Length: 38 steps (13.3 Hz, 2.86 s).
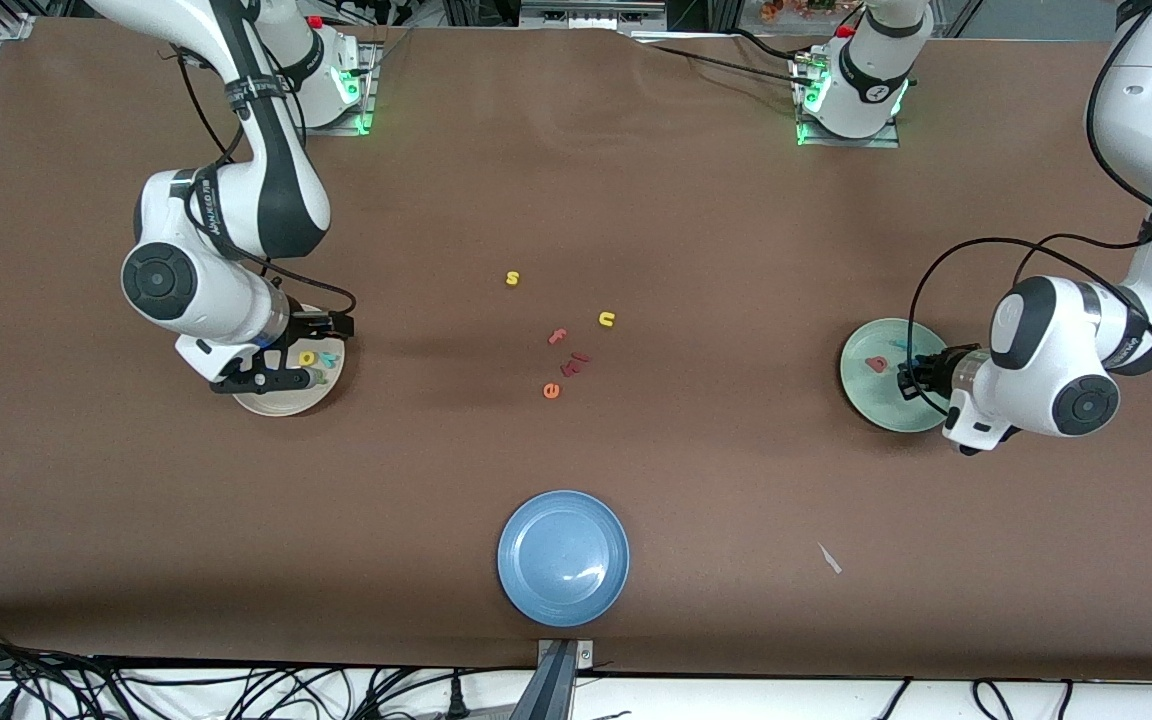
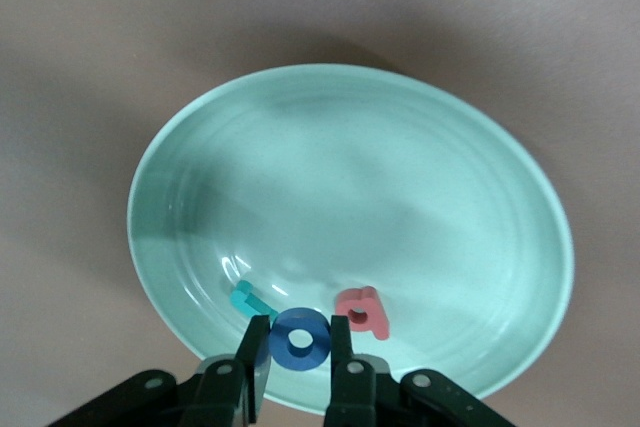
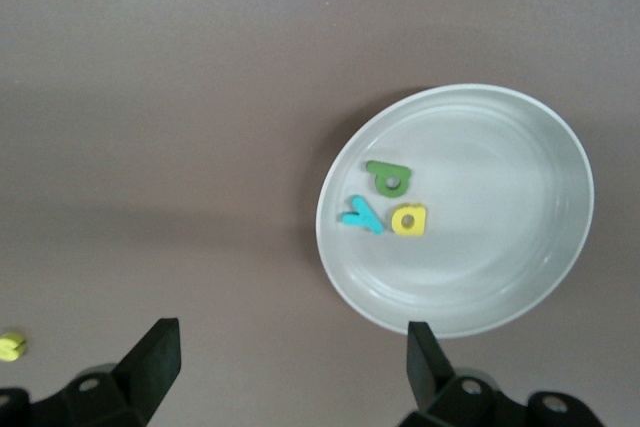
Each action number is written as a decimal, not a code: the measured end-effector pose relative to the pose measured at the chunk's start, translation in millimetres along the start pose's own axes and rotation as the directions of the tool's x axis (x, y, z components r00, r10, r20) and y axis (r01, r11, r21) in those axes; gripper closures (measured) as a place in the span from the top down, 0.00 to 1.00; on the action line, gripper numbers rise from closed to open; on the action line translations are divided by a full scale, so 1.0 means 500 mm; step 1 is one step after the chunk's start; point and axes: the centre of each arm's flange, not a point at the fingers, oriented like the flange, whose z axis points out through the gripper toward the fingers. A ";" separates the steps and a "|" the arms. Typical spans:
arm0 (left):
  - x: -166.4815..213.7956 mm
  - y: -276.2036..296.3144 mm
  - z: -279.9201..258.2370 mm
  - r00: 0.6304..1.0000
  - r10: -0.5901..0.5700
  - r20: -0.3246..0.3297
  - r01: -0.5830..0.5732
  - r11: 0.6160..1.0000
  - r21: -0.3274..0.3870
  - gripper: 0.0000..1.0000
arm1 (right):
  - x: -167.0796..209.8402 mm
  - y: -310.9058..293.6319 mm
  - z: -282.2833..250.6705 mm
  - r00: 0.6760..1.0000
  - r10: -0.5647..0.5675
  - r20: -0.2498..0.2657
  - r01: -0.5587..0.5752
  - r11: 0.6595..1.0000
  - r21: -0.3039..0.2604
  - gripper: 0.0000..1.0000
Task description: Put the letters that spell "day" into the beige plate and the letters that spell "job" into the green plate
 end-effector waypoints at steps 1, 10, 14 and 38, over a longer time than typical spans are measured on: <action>0.005 -0.004 0.001 1.000 0.003 -0.008 -0.003 1.000 -0.009 0.26 | -0.001 -0.013 -0.015 1.000 0.007 0.005 -0.007 1.000 0.000 1.00; 0.003 0.021 -0.207 0.984 0.000 -0.181 -0.021 0.993 -0.115 1.00 | -0.084 0.014 -0.190 1.000 0.004 -0.001 -0.004 1.000 0.007 1.00; -0.043 -0.005 -0.426 0.959 0.103 -0.264 -0.136 0.985 -0.107 1.00 | -0.186 0.106 -0.346 1.000 0.001 -0.017 -0.001 0.999 -0.038 1.00; -0.504 0.112 -0.732 0.739 0.573 -0.354 -0.540 0.818 0.197 1.00 | -0.184 0.247 -0.445 0.997 0.041 -0.064 -0.043 0.999 -0.019 1.00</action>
